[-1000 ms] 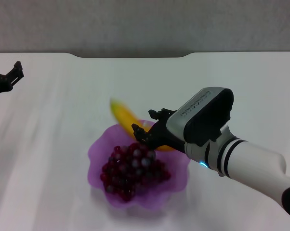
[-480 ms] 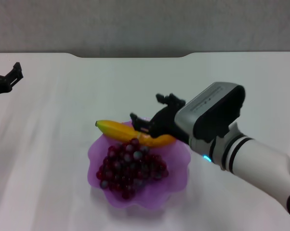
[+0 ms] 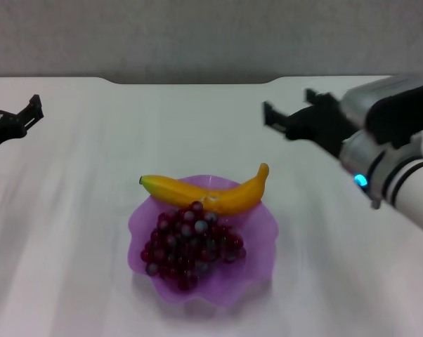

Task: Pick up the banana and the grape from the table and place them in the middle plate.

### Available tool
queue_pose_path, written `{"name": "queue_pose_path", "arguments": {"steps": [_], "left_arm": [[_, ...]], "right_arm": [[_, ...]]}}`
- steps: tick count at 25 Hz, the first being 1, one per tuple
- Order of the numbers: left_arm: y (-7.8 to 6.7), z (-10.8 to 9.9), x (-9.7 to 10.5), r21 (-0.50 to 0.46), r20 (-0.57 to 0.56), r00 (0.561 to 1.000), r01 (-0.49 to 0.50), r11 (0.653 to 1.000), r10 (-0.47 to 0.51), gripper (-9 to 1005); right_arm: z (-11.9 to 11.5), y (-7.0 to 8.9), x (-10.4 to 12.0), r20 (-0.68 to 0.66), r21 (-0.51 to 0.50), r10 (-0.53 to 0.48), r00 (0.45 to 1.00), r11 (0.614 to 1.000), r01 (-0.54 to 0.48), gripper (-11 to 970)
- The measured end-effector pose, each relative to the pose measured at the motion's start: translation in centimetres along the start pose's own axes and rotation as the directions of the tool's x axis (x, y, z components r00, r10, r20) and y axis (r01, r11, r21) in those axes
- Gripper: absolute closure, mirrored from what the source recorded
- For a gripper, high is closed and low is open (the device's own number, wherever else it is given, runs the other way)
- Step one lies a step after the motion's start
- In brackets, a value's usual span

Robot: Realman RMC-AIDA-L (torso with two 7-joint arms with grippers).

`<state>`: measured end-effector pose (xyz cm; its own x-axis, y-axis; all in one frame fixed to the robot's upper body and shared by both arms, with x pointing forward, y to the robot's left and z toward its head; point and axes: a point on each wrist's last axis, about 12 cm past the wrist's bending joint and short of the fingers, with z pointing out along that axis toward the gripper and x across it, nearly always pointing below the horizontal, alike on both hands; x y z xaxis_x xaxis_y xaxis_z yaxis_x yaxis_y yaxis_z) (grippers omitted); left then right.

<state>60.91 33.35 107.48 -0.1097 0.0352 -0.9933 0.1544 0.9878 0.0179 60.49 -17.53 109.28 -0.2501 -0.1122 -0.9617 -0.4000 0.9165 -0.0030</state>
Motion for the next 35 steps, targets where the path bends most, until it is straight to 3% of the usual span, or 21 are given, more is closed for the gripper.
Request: {"name": "queue_pose_path", "arguments": {"steps": [4,10,17,35], "left_arm": [[-0.2,0.1,0.0,0.009,-0.002,1.0,-0.005,1.0,0.005,104],[-0.5,0.1,0.1,0.024,-0.002,1.0,-0.008,1.0,0.008,104],[-0.6,0.1,0.1,0.023,-0.006,1.0,-0.005,1.0,0.005,105],[0.6,0.2,0.3,-0.044,-0.02,0.996,0.081,0.996,-0.082,105]], "right_arm": [[-0.7,-2.6,0.0,0.039,0.091,0.039,0.998,0.995,-0.043,73],[-1.9,-5.7,2.1,0.094,0.221,0.037,0.995,0.974,-0.057,73],[-2.6,-8.1,3.5,0.13,0.296,0.085,0.988,0.948,-0.12,77],[-3.0,-9.3,3.4,0.223,0.344,0.047,0.974,0.931,-0.124,77]]}}
